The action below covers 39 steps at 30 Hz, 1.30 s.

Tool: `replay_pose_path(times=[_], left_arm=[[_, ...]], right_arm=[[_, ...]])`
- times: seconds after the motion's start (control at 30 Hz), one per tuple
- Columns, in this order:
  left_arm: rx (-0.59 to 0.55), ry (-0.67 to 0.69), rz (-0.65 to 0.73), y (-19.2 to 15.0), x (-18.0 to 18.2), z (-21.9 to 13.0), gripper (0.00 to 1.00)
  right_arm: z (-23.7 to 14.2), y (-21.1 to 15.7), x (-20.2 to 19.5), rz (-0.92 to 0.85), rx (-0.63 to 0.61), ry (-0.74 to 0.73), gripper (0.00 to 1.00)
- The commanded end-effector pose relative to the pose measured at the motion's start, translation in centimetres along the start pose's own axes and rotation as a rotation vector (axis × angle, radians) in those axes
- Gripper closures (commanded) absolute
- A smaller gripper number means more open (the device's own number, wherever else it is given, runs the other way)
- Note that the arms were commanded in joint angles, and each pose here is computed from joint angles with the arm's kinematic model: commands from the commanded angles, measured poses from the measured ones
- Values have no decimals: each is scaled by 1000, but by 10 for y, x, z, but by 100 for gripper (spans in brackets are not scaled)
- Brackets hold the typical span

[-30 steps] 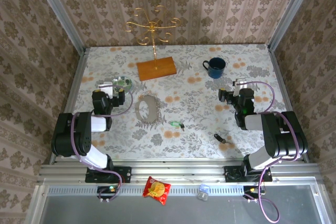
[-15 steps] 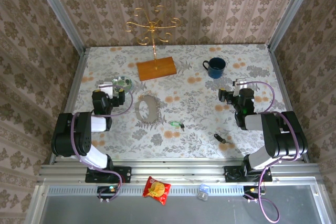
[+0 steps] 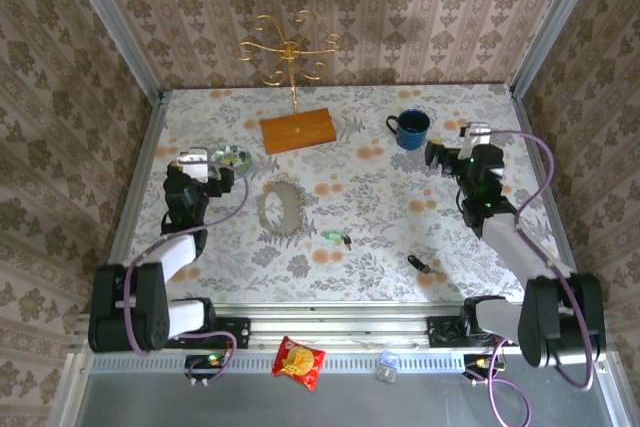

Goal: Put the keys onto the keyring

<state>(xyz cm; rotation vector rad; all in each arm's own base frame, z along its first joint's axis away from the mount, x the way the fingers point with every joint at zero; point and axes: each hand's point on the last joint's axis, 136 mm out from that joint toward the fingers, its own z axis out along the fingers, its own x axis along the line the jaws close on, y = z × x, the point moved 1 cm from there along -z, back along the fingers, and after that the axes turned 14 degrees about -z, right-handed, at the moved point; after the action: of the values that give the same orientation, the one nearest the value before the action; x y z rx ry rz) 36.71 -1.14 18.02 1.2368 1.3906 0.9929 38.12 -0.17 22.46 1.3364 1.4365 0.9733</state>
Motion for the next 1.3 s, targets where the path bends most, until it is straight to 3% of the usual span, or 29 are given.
replay_pose_path(times=[0.0,0.27,0.63,0.77,0.9,1.07,1.27], left_arm=[[54,17,-92,4,-1,-12,0],[213,-94,-314,-21,-32,-50,6],[532,-30,-464,-81,-62,-115,22],[631,-5,-549,-105,-72,-132,29],[718,39,-587,-125,-75,-144,31],[739,95,-644,-136,-70,-147,31],[718,152,-695,-137,-61,-149,28]], right_arm=[[-15,-25,15,159,178,48,6],[-50,-55,97,159,397,249,15],[-86,-102,216,-28,608,528,29],[-86,-105,243,-95,651,579,32],[-79,-104,268,-63,675,611,38],[-82,-95,320,-111,690,724,42],[-87,-111,369,-241,794,813,57]])
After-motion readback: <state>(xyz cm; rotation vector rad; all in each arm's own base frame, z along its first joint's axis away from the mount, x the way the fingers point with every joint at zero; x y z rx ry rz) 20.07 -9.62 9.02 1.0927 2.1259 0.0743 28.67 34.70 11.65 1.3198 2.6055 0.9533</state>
